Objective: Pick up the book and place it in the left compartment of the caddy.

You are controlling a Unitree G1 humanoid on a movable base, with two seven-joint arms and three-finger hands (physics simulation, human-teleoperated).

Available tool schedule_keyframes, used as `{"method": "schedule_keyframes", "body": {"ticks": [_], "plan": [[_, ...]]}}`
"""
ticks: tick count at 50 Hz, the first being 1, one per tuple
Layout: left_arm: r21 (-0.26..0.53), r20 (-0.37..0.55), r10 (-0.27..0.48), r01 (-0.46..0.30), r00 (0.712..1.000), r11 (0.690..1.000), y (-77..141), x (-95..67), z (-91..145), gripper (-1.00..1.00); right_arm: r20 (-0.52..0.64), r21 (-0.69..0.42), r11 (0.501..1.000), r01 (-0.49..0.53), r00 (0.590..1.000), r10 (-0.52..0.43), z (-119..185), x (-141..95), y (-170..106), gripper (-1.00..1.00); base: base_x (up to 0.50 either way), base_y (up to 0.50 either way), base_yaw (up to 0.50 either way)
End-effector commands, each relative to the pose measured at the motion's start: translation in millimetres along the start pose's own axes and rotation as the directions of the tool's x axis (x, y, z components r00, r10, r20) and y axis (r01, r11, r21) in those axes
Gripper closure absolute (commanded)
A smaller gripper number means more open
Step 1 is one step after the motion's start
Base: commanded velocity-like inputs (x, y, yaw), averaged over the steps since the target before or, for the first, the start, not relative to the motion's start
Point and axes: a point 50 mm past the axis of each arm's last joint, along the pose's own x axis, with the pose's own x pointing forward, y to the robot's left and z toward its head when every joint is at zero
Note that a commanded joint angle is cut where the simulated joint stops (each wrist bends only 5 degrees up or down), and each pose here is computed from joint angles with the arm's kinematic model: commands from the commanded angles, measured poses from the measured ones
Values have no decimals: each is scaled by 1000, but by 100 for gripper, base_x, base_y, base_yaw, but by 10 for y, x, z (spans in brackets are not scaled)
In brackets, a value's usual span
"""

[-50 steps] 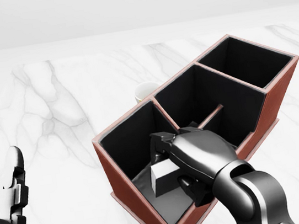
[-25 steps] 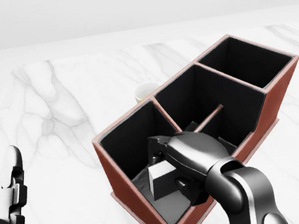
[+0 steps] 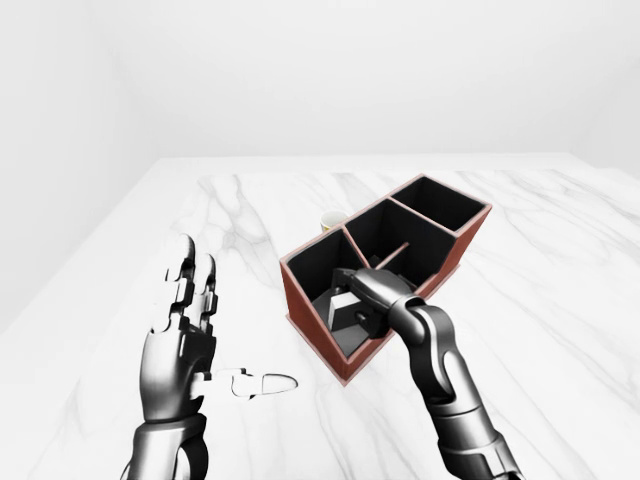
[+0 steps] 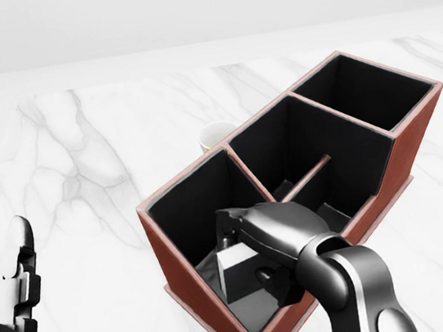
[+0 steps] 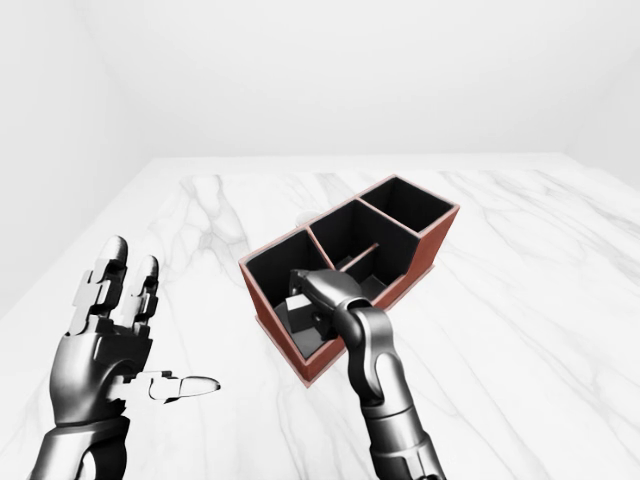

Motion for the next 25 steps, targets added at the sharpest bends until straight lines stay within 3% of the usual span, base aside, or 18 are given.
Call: {"method": "schedule_keyframes", "body": {"ticks": [1,25], "plan": [[0,0,0,0,1000,1000,1,-1,2,-100,12,15,1000,-4,1000,4,14,26,-8,100,0,0,0],[0,1,-2,2,1000,1000,-6,-6,8,-100,-40,7,997,-73,997,73,-64,115,130,100,0,0,0]]}}
